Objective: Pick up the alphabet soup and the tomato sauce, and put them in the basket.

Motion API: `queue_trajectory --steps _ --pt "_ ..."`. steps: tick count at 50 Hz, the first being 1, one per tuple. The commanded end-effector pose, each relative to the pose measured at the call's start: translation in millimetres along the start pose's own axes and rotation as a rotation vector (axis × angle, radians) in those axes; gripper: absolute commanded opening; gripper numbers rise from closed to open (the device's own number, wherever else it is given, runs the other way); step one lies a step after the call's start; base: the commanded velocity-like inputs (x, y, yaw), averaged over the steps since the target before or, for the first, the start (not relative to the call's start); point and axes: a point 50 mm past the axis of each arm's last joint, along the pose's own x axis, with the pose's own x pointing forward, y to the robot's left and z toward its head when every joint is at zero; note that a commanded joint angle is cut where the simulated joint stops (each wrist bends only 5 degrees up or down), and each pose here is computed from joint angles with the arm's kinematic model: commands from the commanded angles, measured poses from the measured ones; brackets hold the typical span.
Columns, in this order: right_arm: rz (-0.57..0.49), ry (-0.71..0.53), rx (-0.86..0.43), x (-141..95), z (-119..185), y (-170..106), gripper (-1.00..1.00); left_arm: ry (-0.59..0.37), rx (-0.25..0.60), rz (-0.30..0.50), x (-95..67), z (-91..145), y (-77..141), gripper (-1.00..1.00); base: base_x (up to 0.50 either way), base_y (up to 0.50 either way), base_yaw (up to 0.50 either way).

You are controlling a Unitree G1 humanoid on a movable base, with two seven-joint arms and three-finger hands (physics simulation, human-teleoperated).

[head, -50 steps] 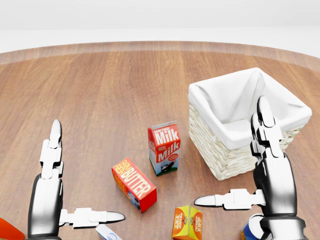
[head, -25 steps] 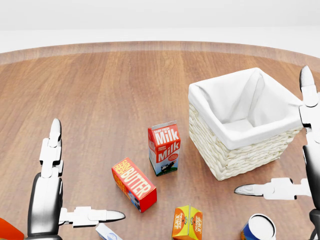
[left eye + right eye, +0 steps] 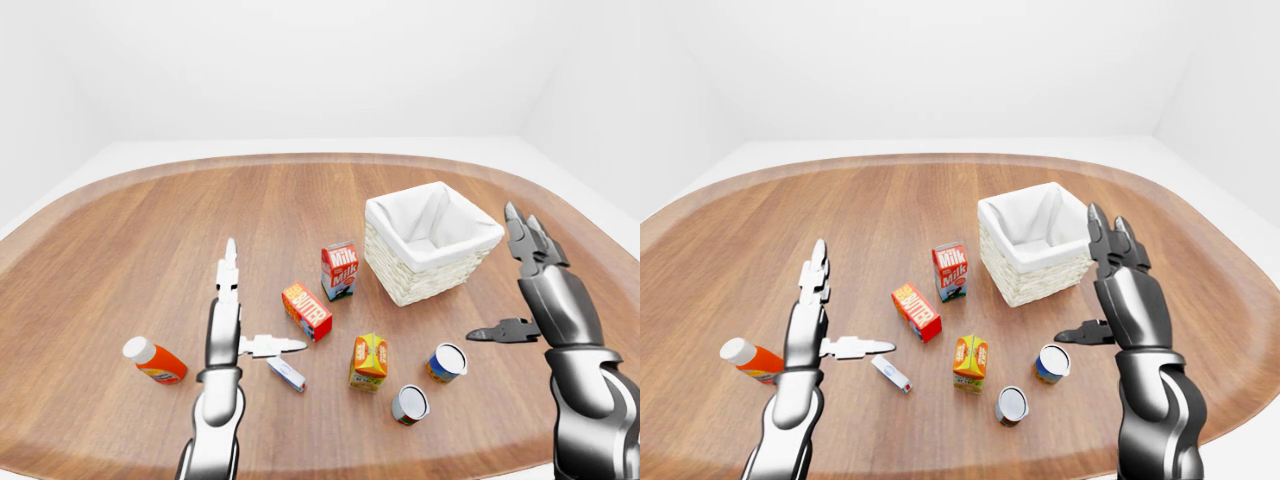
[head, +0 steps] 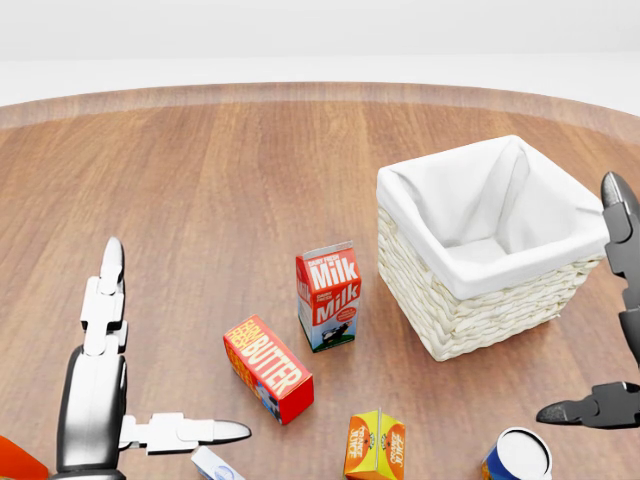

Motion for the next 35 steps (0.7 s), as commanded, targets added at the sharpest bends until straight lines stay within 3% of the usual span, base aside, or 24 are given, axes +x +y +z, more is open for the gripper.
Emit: queue_trajectory --steps 1,12,18,35 --pt "0.078 0.074 -0.061 -8.4 -12.9 -3.1 1.0 0.003 -0.009 0.005 -1.7 -0.1 1.0 1.0 0.0 0.0 0.0" --pt "0.131 0.107 -0.06 -12.7 -20.6 -6.0 1.0 0.004 -0.004 0.003 -2.1 -0.2 0.3 1.0 0.0 0.0 0.0" --pt "0.19 0.225 -0.093 -22.1 -40.4 16.1 1.0 0.001 -0.004 0.003 -1.8 0.4 0.6 1.0 0.0 0.0 0.0" --pt "0.298 0.352 -0.191 -37.1 -64.1 36.4 1.0 0.013 -0.003 0.002 -1.5 -2.7 0.1 1.0 0.0 0.0 0.0"
